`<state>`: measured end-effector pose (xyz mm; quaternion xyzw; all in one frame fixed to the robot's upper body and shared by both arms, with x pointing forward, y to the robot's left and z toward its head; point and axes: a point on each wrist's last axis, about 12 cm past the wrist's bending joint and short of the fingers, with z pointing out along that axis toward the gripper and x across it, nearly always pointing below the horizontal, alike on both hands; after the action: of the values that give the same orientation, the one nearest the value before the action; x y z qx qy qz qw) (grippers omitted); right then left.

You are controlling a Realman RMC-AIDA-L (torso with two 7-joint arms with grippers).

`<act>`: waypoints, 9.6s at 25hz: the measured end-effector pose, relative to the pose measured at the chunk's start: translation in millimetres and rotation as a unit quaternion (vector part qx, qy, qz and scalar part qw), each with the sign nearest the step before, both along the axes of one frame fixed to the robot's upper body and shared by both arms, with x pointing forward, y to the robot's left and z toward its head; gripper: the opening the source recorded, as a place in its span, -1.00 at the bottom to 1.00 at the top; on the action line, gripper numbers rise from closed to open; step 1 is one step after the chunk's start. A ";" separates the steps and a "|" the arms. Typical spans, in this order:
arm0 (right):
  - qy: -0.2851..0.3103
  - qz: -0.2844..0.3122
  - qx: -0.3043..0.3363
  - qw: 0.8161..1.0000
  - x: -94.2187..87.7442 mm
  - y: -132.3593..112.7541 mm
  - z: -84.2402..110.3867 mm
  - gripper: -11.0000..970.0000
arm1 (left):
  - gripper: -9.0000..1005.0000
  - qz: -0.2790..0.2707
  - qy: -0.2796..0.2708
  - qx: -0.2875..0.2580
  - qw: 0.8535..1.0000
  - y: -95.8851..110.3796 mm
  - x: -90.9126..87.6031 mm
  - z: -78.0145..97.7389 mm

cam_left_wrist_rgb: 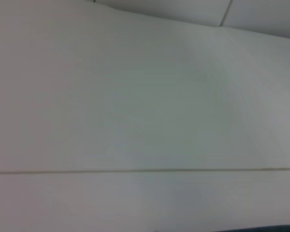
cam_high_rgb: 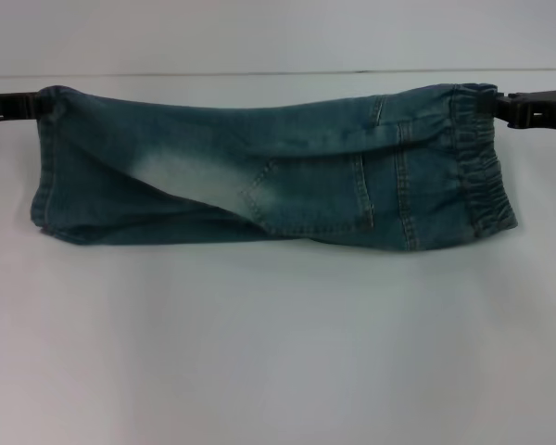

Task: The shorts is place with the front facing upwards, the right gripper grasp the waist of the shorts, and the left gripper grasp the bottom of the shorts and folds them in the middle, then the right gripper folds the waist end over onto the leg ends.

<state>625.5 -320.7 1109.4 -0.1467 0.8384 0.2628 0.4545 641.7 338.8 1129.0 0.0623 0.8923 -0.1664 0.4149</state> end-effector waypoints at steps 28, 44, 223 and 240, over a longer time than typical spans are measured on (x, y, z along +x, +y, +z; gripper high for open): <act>-0.018 -0.003 -0.045 0.999 9.3 15.1 -12.7 -0.23 | -0.37 0.014 -0.008 0.016 1.000 -0.1 -4.4 -11.3; 0.024 -0.009 0.028 0.999 -5.5 -24.0 16.6 0.87 | 0.73 -0.088 -0.052 -0.031 0.994 -9.9 -38.7 -3.4; 0.076 0.203 0.041 0.975 -0.1 41.5 158.7 -0.86 | -0.98 -0.323 -0.289 0.066 0.899 -283.3 -110.6 -100.9; 0.092 0.219 0.028 0.971 5.8 53.6 143.6 -0.84 | -0.98 -0.069 -0.318 -0.011 0.946 -195.0 -117.5 -112.9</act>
<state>631.3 -267.1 1253.0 -0.2890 0.8165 0.3917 0.3105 524.2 143.8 1016.1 0.1690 0.7060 -0.1757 0.6649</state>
